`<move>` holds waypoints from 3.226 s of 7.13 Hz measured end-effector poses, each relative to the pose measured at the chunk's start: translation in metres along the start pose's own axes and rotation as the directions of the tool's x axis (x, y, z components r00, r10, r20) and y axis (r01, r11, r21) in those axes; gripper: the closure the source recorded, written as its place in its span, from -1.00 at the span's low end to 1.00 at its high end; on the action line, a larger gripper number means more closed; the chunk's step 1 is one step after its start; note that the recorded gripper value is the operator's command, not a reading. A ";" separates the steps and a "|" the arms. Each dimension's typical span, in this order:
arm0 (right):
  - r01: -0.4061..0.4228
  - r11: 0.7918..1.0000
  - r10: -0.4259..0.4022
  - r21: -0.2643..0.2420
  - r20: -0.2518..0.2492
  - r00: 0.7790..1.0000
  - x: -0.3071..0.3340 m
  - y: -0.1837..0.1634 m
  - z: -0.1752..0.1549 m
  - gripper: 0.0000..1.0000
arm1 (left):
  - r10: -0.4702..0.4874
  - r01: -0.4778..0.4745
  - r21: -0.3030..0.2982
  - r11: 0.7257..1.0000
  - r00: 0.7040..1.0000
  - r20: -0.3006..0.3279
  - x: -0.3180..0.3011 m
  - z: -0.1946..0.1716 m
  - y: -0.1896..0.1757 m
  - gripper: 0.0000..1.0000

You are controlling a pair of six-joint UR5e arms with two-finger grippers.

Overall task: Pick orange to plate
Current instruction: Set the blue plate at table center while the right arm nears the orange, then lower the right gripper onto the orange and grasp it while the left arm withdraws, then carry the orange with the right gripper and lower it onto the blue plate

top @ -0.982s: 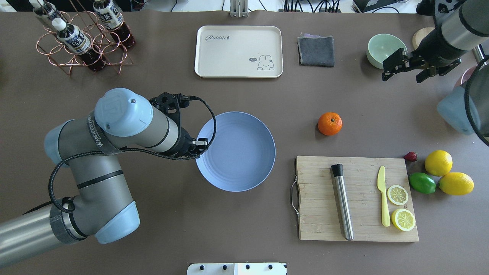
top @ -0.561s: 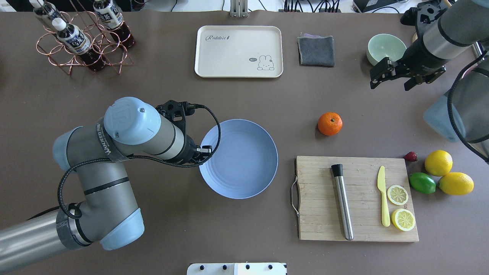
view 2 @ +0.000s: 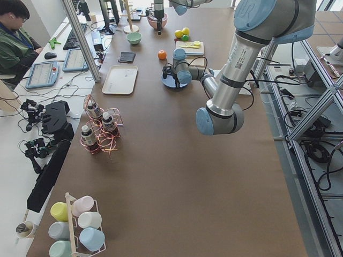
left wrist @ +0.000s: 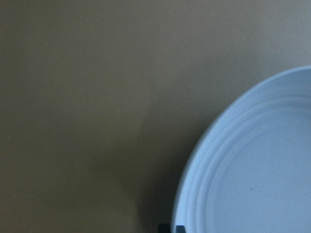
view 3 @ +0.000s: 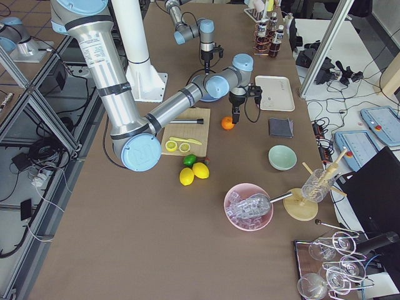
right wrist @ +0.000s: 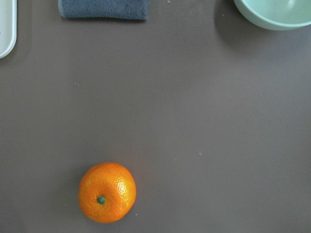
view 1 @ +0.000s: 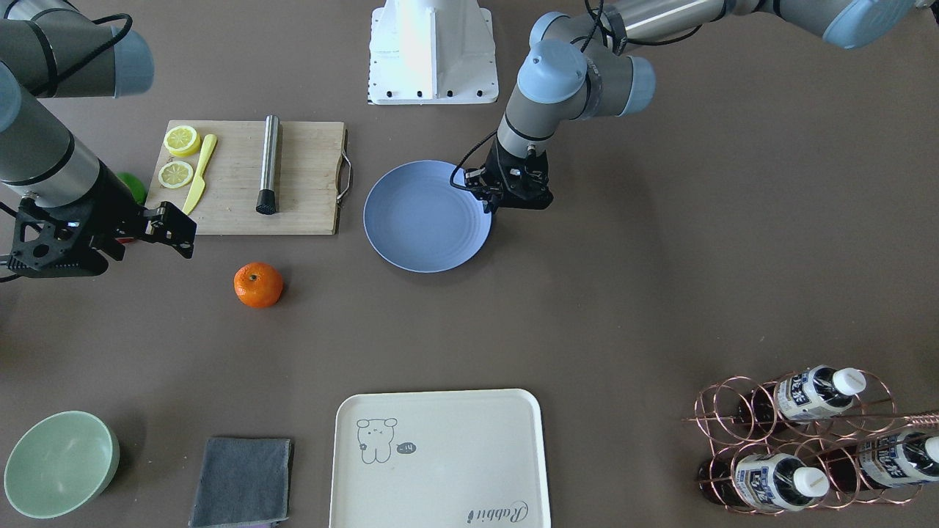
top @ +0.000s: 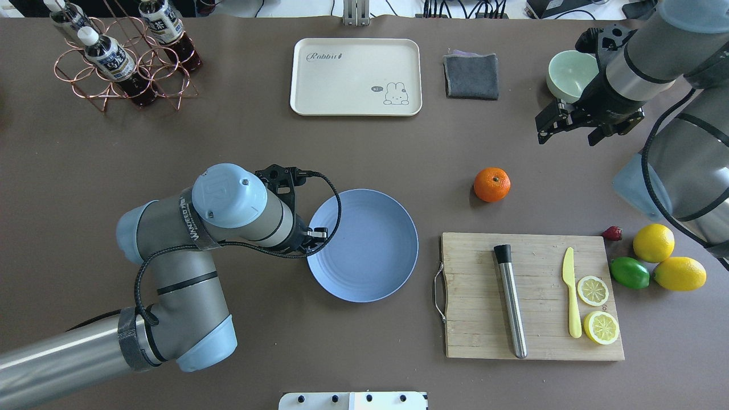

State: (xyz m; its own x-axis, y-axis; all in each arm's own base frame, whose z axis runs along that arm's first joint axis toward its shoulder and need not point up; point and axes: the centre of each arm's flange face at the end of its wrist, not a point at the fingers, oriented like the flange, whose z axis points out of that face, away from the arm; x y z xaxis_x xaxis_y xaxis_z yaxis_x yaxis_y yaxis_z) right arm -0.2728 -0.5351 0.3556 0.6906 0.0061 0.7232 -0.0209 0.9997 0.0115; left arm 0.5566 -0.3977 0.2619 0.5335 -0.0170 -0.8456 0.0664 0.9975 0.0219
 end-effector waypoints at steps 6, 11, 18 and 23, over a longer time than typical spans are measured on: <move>0.030 0.999 -0.030 0.017 0.006 1.000 -0.041 -0.012 0.071 -1.00 | -0.002 0.003 0.024 1.000 0.999 -0.044 -0.030 -0.049 -0.068 -0.97; 0.039 0.998 -0.039 0.045 -0.014 0.999 -0.076 0.004 0.126 -1.00 | 0.050 -0.045 0.091 0.995 0.998 -0.047 -0.035 -0.067 -0.079 -0.97; 0.017 0.998 -0.017 0.056 -0.005 1.000 -0.085 0.011 0.139 0.99 | 0.266 -0.277 0.213 0.937 0.961 0.079 -0.147 -0.127 -0.149 -0.97; 0.032 0.996 -0.037 0.087 0.059 0.998 -0.128 0.011 0.089 1.00 | 0.268 -0.275 0.233 0.933 0.961 0.059 -0.200 -0.201 -0.194 -0.97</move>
State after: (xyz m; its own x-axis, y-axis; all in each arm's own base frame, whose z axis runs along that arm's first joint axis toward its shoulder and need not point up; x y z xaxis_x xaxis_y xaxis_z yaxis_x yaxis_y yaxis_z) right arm -0.4259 -0.5269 0.3249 0.6474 -0.0326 0.7615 -0.0614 0.9936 0.0948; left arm 0.2672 -0.5742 0.3199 0.5809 0.2474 -0.7755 0.1120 0.9194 0.3772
